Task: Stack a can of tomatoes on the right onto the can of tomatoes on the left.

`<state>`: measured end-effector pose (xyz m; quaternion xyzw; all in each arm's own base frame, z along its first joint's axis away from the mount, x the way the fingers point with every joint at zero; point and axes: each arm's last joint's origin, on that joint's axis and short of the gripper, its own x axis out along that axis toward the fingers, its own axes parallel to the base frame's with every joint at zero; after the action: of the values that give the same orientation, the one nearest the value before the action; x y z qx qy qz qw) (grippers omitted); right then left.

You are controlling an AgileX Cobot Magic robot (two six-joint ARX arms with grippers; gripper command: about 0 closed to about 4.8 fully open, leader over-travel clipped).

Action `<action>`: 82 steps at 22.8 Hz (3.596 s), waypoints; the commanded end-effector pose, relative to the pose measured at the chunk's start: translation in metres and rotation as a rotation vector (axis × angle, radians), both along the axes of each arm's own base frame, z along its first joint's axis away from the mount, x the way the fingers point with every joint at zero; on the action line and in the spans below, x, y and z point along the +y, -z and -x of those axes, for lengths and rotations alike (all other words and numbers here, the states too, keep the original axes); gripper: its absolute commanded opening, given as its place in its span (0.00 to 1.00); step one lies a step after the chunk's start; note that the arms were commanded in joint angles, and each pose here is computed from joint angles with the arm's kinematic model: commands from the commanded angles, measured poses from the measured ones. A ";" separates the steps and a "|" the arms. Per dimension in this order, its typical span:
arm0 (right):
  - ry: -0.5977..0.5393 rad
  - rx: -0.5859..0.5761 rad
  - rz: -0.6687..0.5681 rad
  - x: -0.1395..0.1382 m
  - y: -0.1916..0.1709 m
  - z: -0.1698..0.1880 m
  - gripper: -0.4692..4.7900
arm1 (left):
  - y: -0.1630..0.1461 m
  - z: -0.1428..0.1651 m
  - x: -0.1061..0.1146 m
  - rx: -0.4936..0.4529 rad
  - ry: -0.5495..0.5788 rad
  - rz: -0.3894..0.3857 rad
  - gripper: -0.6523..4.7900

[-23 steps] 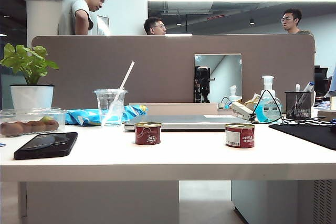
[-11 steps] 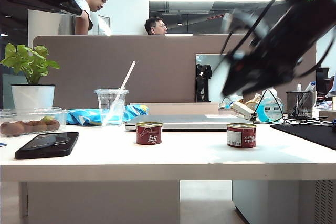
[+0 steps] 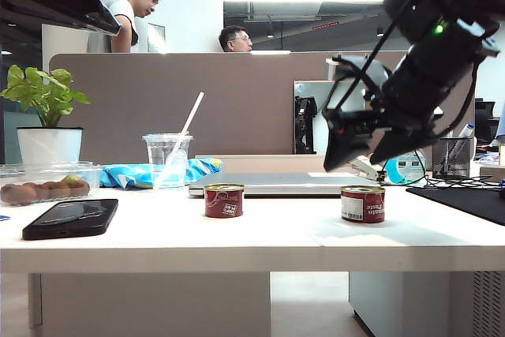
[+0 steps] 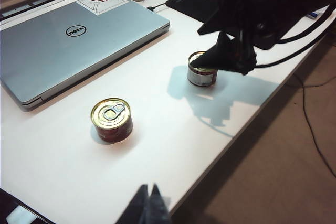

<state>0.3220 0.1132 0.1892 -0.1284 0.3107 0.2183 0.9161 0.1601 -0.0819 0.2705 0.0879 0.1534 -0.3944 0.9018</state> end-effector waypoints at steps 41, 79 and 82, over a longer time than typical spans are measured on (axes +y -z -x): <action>-0.293 -0.112 -0.121 0.108 -0.042 -0.046 0.48 | -0.002 0.001 0.000 -0.019 0.009 -0.014 0.11; -0.363 -0.080 -0.096 0.131 -0.010 -0.046 0.72 | -0.002 0.001 0.000 -0.021 0.009 -0.016 0.11; -0.382 -0.095 -0.116 0.132 -0.012 -0.047 0.75 | -0.002 0.001 0.000 -0.021 0.009 -0.016 0.11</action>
<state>0.3675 0.2428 0.1944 -0.1478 0.2468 0.3896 0.8749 0.1590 -0.0815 0.2692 0.0985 0.1573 -0.3959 0.8994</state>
